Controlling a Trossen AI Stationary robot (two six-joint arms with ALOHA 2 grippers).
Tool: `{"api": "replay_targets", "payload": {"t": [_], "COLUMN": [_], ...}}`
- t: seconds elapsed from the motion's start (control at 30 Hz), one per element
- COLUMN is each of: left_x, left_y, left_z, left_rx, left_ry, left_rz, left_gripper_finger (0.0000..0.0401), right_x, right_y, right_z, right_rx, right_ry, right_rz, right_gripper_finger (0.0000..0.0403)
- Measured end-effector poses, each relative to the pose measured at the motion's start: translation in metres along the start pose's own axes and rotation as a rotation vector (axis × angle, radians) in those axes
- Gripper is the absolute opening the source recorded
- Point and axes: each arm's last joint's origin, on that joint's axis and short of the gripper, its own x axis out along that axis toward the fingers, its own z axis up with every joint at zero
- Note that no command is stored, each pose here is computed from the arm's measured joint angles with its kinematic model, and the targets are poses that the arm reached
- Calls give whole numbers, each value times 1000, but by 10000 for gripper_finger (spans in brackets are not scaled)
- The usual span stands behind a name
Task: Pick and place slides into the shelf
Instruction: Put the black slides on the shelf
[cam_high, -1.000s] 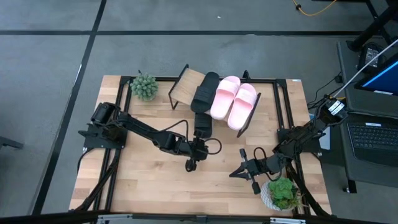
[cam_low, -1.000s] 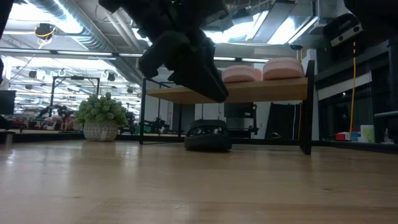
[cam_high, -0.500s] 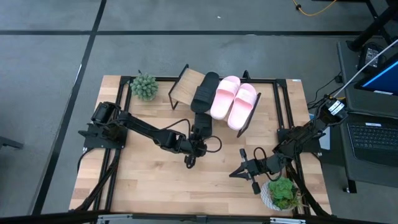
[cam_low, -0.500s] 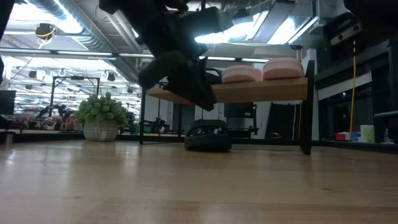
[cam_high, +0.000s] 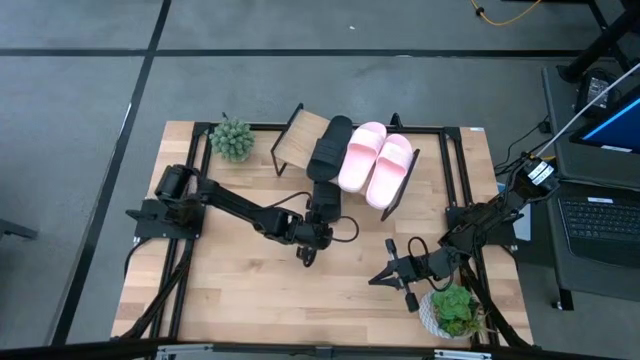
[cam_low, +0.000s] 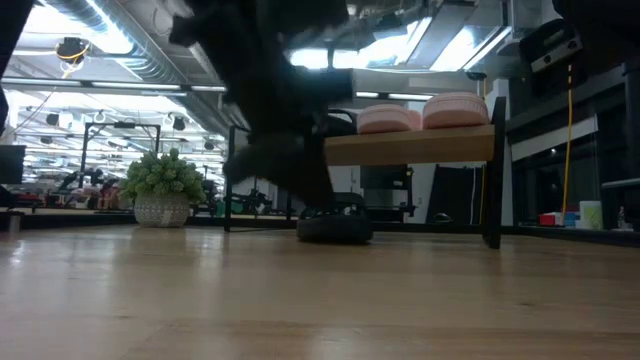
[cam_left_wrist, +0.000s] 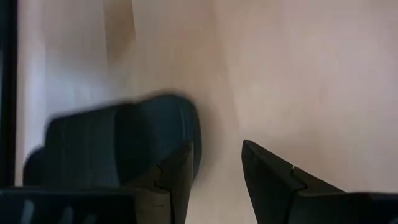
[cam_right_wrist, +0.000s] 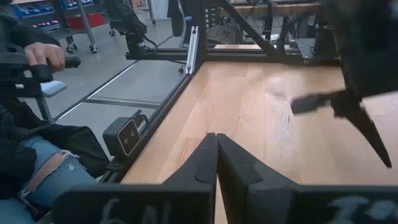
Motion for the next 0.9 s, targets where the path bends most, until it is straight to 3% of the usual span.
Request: {"api": "replay_targets", "payload": {"t": [0.3, 0.9], "left_x": [30, 43], "left_y": [3, 8], "left_z": [-14, -14], "left_rx": [6, -62], "left_ry": [102, 80], "left_rz": [79, 90], "left_gripper_finger": [130, 130], "right_x": [0, 0], "right_y": [0, 0], "right_z": [0, 0], "right_rx": [1, -1], "right_ry": [0, 4], "right_rz": [0, -1], "right_gripper_finger": [12, 12]}}
